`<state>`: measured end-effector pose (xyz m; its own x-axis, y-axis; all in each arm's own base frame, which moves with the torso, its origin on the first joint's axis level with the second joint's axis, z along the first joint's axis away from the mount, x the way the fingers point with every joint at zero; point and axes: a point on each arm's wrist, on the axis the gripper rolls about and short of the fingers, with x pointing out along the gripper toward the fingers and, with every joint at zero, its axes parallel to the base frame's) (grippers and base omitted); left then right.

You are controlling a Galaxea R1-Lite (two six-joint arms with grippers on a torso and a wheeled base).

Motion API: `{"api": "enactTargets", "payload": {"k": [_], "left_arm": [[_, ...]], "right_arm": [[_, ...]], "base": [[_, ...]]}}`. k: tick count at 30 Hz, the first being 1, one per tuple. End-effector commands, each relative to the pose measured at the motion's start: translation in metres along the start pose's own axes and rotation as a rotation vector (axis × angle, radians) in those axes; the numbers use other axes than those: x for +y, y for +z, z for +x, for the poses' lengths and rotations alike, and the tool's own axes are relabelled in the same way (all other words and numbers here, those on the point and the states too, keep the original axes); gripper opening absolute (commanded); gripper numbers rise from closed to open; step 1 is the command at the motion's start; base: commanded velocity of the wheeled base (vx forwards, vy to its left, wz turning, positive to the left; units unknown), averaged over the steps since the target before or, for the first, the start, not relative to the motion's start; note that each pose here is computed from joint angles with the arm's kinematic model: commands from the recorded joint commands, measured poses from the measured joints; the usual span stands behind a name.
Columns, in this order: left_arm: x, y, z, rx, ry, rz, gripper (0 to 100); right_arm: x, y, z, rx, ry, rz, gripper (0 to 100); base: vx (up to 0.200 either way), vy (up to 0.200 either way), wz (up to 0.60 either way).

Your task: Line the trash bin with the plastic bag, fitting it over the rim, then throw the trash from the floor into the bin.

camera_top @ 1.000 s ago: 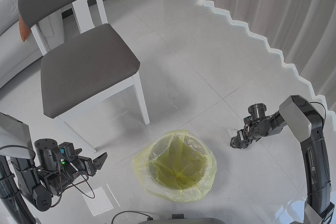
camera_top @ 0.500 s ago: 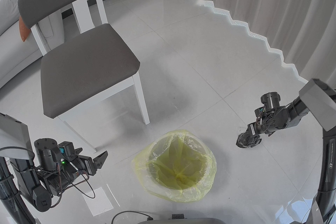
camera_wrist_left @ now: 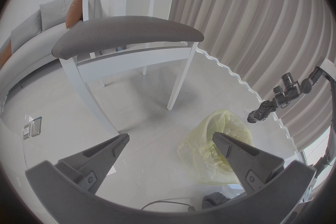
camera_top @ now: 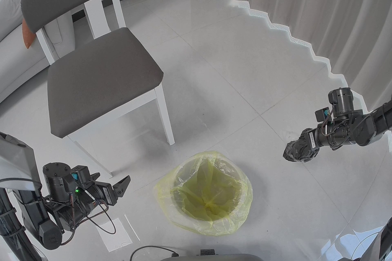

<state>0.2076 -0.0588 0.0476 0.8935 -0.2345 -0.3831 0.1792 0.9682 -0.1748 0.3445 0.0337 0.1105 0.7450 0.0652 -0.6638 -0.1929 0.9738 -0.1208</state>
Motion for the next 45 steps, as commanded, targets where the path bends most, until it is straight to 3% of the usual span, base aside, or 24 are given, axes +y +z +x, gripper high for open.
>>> {"api": "enactTargets", "payload": {"k": [1, 5, 9, 17, 23, 30, 36, 41, 45], "left_arm": [[-0.004, 0.000, -0.005, -0.012, -0.015, 0.003, 100], [-0.006, 0.004, -0.008, -0.035, -0.024, 0.003, 100], [-0.011, 0.009, -0.013, -0.064, -0.052, 0.011, 100], [-0.018, 0.010, -0.015, -0.071, -0.089, 0.022, 100], [-0.016, 0.014, -0.018, -0.092, -0.082, 0.014, 100], [-0.009, 0.021, -0.022, -0.131, -0.055, -0.028, 100], [-0.007, 0.018, -0.019, -0.113, -0.043, -0.052, 100], [-0.007, 0.018, -0.019, -0.111, -0.047, -0.088, 100], [-0.008, 0.020, -0.021, -0.123, -0.048, -0.086, 100]], "right_arm": [[0.039, 0.004, -0.080, -0.146, 0.090, -0.071, 0], [0.083, -0.004, -0.115, -0.201, 0.209, -0.104, 0], [0.115, -0.006, -0.127, -0.219, 0.256, -0.116, 0], [0.159, -0.015, -0.125, -0.201, 0.366, -0.206, 0], [0.202, -0.024, -0.104, -0.265, 0.458, -0.248, 0], [0.224, -0.044, -0.081, -0.227, 0.493, -0.286, 0], [0.238, -0.069, -0.053, -0.190, 0.497, -0.307, 0], [0.245, -0.085, -0.030, -0.228, 0.512, -0.254, 0], [0.245, -0.092, -0.017, -0.202, 0.525, -0.254, 0]], "base": [[0.000, 0.000, 0.00], [0.000, 0.000, 0.00], [0.000, 0.000, 0.00], [0.000, 0.000, 0.00], [0.000, 0.000, 0.00], [0.000, 0.000, 0.00], [0.000, 0.000, 0.00], [0.000, 0.000, 0.00], [0.000, 0.000, 0.00]]}}
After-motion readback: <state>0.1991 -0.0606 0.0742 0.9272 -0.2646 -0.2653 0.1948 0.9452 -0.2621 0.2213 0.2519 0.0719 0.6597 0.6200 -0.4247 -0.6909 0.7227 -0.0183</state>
